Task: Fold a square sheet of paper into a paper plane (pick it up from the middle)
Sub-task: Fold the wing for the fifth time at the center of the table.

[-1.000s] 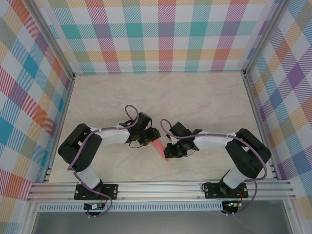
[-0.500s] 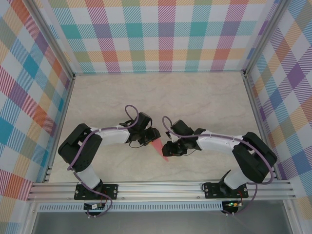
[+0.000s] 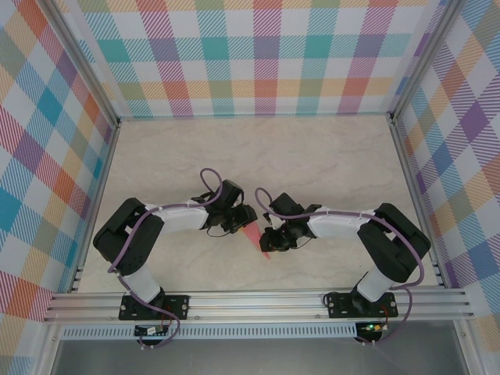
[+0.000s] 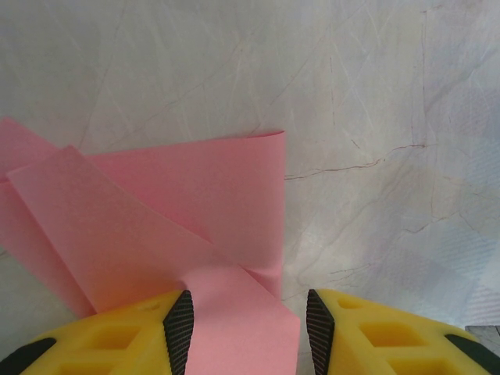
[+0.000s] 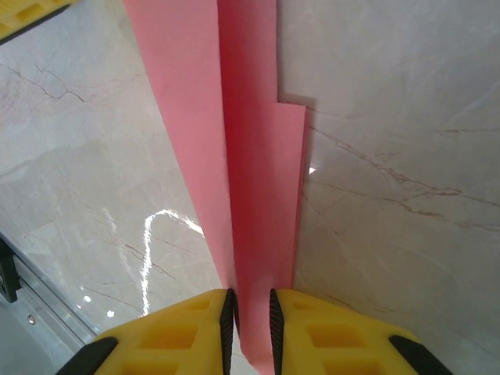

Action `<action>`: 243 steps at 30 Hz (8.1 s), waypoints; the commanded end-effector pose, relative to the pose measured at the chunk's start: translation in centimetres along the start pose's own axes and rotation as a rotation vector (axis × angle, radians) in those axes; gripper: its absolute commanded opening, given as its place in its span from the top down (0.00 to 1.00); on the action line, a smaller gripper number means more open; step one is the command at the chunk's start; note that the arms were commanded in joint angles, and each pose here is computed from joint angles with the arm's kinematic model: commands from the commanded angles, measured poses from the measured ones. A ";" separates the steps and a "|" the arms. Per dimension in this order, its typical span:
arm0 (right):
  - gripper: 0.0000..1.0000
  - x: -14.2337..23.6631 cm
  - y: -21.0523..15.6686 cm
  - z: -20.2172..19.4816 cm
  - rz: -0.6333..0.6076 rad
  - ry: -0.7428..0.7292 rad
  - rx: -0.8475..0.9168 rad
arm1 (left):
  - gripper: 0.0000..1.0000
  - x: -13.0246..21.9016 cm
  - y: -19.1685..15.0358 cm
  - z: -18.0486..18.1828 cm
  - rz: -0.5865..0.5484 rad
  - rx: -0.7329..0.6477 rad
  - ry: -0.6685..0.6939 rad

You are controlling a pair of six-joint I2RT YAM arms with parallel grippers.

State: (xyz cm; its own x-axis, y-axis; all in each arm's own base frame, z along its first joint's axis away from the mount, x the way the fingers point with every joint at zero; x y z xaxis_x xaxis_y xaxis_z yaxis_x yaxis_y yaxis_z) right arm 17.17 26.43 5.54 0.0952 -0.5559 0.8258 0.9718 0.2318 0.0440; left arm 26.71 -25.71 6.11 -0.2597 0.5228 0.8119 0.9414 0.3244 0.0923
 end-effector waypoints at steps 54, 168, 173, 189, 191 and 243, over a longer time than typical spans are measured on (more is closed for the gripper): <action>0.92 0.0 -0.3 2.9 0.003 0.096 -0.010 | 0.55 -0.8 -0.4 1.0 0.032 -0.013 0.069; 0.80 -0.9 -1.4 -2.0 0.072 -0.103 -0.013 | 0.56 -0.9 -0.5 1.7 0.040 -0.020 0.104; 0.80 0.0 -1.3 -2.1 0.041 -0.129 -0.015 | 0.56 -0.9 -0.5 1.7 0.040 -0.018 0.105; 0.89 2.4 2.5 4.9 -0.124 0.198 0.038 | 0.56 -0.9 -0.5 1.6 0.044 -0.019 0.104; 0.90 2.0 2.9 5.2 -0.123 0.221 0.026 | 0.56 -0.9 -0.5 1.6 0.044 -0.020 0.105; 0.98 -2.1 -0.3 -3.7 0.001 0.037 -0.254 | 0.55 0.4 3.8 4.5 -0.054 -0.103 0.107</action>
State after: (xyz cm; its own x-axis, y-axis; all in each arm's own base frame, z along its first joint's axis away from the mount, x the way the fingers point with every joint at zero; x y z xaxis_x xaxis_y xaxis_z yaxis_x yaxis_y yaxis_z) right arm 19.51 27.36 4.39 0.0290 -0.6889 0.7243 0.9977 0.0642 0.0211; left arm 28.07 -24.06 5.92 -0.2388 0.5335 0.8114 0.9658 0.2172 0.1414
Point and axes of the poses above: each hand's point on the last joint's axis, 136 mm out from that joint toward the fingers, its own x axis back along the fingers, its own z axis along the line the jaws close on, y = z × x, the point moved 4 cm from there along x, back along the fingers, and after that the axes turned 1 degree about -x, right-handed, at the moved point
